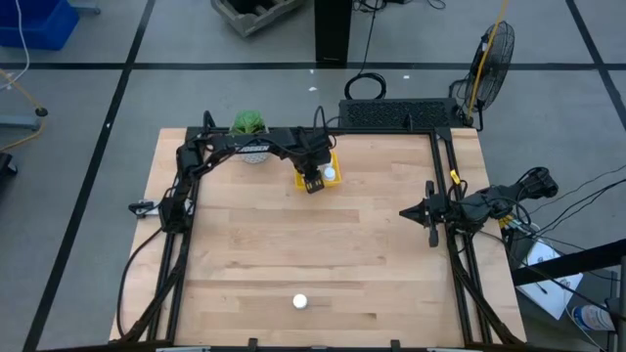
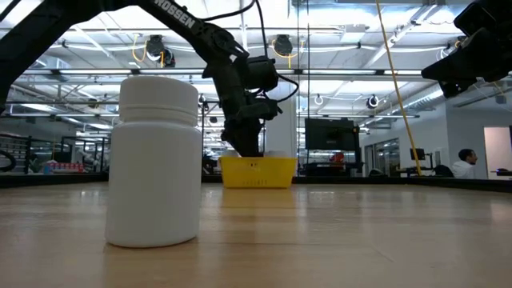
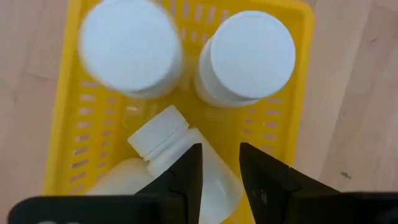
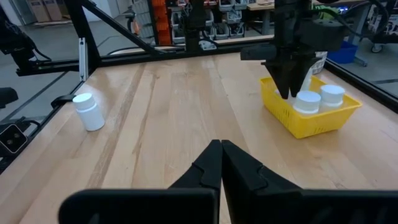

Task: Pick and place pill bottles into a basket
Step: Put the top white pill bottle into the yellow basket

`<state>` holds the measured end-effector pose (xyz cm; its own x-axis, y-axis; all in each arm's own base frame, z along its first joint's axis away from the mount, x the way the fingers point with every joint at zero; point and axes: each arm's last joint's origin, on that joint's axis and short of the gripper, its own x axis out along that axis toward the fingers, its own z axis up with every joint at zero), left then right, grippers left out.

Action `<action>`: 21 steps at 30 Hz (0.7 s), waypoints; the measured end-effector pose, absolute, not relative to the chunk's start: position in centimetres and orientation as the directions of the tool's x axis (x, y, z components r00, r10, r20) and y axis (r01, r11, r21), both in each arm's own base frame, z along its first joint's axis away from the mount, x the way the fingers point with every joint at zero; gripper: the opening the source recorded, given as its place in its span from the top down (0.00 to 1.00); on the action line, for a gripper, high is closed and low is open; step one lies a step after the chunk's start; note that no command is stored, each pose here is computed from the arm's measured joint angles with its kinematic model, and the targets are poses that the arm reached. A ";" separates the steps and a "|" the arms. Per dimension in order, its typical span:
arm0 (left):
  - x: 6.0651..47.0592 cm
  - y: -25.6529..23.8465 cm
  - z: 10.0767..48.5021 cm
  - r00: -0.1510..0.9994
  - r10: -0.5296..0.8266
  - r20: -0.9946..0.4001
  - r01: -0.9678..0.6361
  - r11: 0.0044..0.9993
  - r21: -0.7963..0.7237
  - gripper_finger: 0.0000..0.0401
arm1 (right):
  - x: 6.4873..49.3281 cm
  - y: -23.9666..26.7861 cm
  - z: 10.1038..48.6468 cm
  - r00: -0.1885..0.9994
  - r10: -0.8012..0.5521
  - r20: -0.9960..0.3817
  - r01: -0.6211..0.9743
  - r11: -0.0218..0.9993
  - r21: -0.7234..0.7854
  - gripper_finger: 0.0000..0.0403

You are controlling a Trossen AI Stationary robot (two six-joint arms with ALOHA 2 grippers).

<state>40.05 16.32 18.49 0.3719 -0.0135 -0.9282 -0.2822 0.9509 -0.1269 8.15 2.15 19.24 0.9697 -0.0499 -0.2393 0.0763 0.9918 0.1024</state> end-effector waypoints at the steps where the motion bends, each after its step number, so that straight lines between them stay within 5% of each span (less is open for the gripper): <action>1: 40.0 16.4 18.5 0.372 -0.012 -0.928 -0.285 0.950 -0.126 0.72 | 8.1 2.1 19.2 0.970 -0.050 -0.239 0.077 0.992 0.103 1.00; 21: 39.6 17.3 18.5 0.370 0.074 -0.926 -0.381 0.921 -0.079 0.72 | 8.1 2.1 19.2 0.970 -0.050 -0.239 0.076 0.992 0.102 1.00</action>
<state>39.65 17.34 18.49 0.3700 0.0738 -0.9261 -0.3812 0.9211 -0.0789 8.15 2.15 19.24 0.9697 -0.0500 -0.2392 0.0764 0.9918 0.1024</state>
